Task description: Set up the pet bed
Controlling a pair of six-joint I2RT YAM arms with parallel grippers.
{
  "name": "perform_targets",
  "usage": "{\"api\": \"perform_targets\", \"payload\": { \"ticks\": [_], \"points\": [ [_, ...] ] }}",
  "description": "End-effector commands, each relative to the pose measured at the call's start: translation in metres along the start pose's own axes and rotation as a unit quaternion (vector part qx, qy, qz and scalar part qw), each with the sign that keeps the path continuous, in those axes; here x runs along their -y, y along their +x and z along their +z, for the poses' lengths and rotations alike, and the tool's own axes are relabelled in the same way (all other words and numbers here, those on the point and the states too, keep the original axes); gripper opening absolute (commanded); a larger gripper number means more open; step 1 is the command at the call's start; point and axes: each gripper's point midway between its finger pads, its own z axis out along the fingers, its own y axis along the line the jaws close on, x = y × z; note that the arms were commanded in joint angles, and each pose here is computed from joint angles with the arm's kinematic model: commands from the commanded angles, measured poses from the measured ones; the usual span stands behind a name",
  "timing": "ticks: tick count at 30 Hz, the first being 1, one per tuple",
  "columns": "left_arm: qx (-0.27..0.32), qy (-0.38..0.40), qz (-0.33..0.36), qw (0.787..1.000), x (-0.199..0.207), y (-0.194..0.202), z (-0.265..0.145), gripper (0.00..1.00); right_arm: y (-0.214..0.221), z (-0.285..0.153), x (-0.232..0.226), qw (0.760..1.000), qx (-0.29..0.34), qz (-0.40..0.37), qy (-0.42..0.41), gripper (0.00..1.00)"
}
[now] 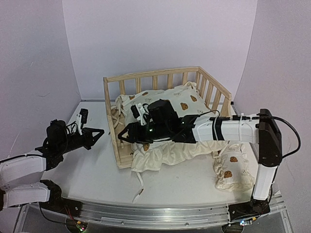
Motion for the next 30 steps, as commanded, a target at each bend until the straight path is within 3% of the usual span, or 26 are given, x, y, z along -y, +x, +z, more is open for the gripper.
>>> {"api": "perform_targets", "payload": {
  "ticks": [1,3,6,11,17,23,30],
  "points": [
    [-0.022,0.012,-0.045,0.999,0.005,0.006,0.001,0.00,-0.007,-0.007,-0.014,0.999,0.010,-0.029,0.011,0.58],
    [-0.022,0.018,-0.045,0.999,0.007,0.003,0.002,0.00,-0.013,-0.004,-0.018,0.999,0.037,-0.021,0.028,0.62],
    [-0.016,0.013,-0.044,0.999,0.006,-0.003,0.004,0.01,-0.026,0.002,0.008,0.990,0.100,0.061,0.081,0.67],
    [-0.016,0.023,-0.062,0.998,0.010,-0.009,0.005,0.19,-0.052,0.016,0.045,0.956,0.197,0.165,0.142,0.64],
    [-0.018,0.028,-0.079,0.996,0.014,-0.007,0.000,0.35,-0.065,0.026,0.065,0.916,0.261,0.263,0.153,0.57],
    [-0.010,0.034,-0.082,0.996,0.019,-0.013,-0.005,0.43,-0.073,0.031,0.087,0.890,0.297,0.275,0.211,0.57],
    [-0.003,0.042,-0.082,0.996,0.026,-0.025,-0.009,0.44,-0.070,0.016,0.115,0.848,0.342,0.332,0.230,0.61]
  ]
}}
